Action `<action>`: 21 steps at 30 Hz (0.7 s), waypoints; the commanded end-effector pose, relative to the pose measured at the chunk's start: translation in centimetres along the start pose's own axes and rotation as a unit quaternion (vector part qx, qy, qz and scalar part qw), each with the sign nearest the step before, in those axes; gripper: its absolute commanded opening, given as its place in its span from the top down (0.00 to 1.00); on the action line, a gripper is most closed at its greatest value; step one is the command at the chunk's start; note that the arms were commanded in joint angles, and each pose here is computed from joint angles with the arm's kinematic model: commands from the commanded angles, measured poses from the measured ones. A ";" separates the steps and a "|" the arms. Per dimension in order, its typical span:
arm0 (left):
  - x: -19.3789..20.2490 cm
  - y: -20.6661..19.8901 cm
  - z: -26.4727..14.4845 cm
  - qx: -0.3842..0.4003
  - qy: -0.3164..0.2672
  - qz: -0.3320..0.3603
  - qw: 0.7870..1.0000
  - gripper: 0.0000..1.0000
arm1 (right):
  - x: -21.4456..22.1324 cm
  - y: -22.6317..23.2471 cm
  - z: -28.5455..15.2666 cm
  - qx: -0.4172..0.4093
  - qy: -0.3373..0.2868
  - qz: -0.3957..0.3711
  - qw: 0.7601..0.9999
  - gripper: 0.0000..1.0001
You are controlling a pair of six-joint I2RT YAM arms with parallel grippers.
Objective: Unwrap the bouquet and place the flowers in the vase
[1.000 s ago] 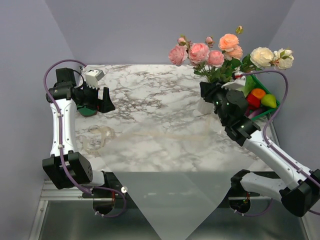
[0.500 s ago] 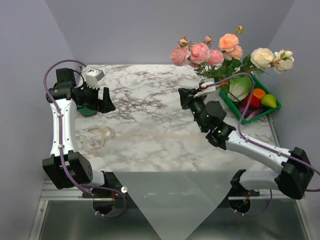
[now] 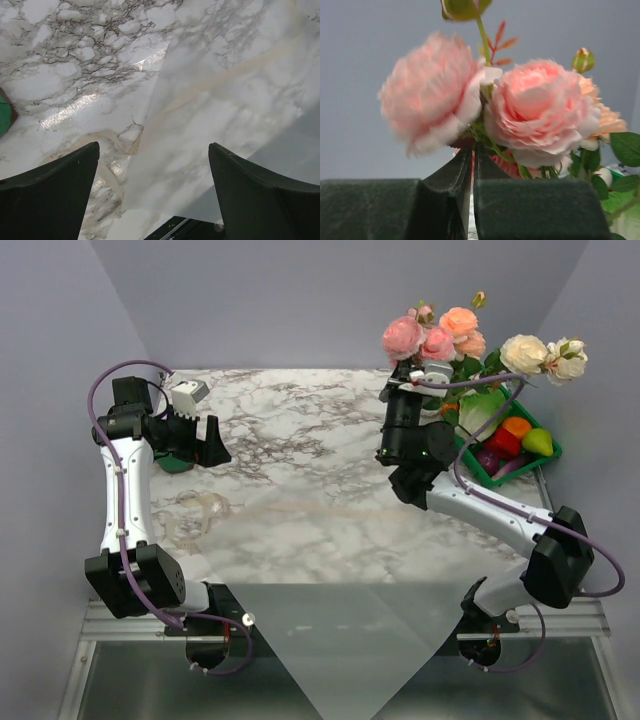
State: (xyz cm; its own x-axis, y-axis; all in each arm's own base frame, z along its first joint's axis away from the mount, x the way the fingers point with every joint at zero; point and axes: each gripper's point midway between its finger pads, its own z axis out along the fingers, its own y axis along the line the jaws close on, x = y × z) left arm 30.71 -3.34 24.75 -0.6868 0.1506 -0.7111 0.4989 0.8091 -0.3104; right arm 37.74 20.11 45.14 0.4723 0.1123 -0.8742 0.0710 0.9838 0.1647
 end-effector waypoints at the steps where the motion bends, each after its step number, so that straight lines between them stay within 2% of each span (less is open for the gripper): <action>1: -0.5 -0.4 -0.9 -0.002 -0.007 0.004 1.000 0.01 | -0.9 -4.2 -0.3 0.089 0.019 -0.001 0.996 0.87; 5: -0.6 -0.6 -1.2 -0.005 -0.011 0.010 1.000 0.01 | -1.1 -4.9 -1.2 0.071 0.028 0.018 0.997 0.84; 8: -0.7 -0.8 -1.4 -0.005 -0.012 0.011 1.000 0.01 | 0.2 -2.9 -2.0 0.000 0.084 0.022 0.996 0.69; 9: -0.7 -0.9 -1.4 -0.005 -0.012 0.010 1.000 0.01 | 1.5 -2.3 -2.9 -0.024 0.122 0.014 0.992 0.58; 11: -0.7 -1.0 -1.5 -0.005 -0.013 0.007 1.000 0.01 | 2.6 -0.6 -4.1 -0.089 0.155 0.008 0.984 0.48; 12: -0.7 -1.0 -1.5 -0.005 -0.014 0.007 1.000 0.01 | 4.3 -0.7 -5.2 -0.100 0.193 -0.007 0.976 0.41; 18: -0.4 -0.9 -1.5 -0.013 -0.011 0.003 1.000 0.01 | 8.5 -3.5 -11.6 -0.128 0.315 -0.016 0.940 0.27; 20: -0.3 -0.9 -1.7 -0.017 -0.011 0.005 1.000 0.01 | 8.4 -4.9 -13.2 -0.124 0.337 -0.012 0.933 0.25; 21: -0.3 -0.9 -1.7 -0.020 -0.012 0.007 1.000 0.01 | 9.8 -6.2 -14.9 -0.116 0.371 -0.025 0.921 0.25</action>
State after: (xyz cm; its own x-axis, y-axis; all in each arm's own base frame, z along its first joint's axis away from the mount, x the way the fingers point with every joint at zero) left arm 30.15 -3.46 25.06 -0.6897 0.1479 -0.7089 0.4955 0.8103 -0.3130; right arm 32.56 18.97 35.67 -0.0057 0.1046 -0.9945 -0.1439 0.9841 0.1043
